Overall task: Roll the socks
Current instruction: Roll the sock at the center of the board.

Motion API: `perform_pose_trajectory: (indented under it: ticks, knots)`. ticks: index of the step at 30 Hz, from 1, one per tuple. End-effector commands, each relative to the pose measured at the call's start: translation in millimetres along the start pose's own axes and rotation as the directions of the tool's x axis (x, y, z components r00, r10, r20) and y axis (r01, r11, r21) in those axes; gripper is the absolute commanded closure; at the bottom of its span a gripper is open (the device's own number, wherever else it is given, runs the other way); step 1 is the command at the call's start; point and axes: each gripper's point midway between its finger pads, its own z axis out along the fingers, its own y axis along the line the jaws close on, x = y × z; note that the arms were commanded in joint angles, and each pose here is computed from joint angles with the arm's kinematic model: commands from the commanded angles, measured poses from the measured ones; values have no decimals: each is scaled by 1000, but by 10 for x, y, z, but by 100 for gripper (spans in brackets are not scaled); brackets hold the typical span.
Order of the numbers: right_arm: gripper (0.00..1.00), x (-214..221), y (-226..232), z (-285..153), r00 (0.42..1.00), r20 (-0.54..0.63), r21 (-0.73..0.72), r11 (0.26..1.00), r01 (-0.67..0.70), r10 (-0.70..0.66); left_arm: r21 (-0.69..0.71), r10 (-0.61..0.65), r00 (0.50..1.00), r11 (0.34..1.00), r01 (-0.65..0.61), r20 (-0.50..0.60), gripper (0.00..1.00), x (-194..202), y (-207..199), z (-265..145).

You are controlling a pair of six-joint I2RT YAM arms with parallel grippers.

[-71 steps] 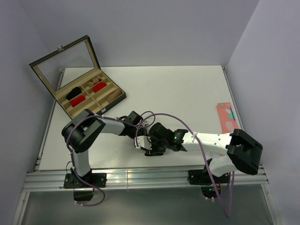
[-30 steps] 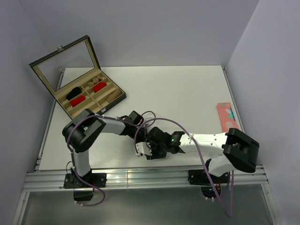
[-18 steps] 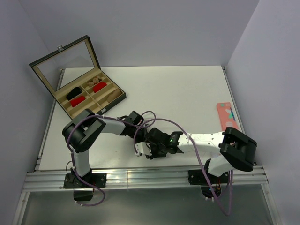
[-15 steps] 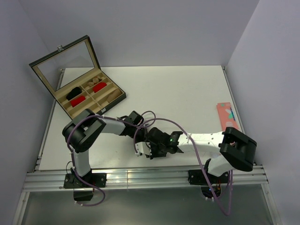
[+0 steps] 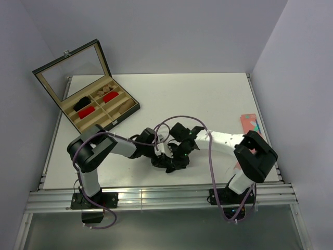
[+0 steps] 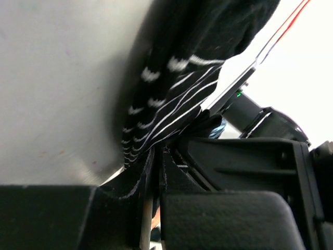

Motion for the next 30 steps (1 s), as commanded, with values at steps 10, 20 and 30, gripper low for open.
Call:
perform_pose_trajectory:
  ticks: [10,20,30]
  knots:
    - [81,83,25,-246,984,15,-353,922,-159,175,101,-69,961,994,43,268,90,-113,-111,152]
    - [81,158,-233,-230,943,-45,-404,857,-319,329,122,-21,898,992,-36,440,92,-164,-147,73]
    - [81,250,-274,-136,909,-143,-436,800,-412,390,78,86,804,984,-163,589,83,-190,-144,-76]
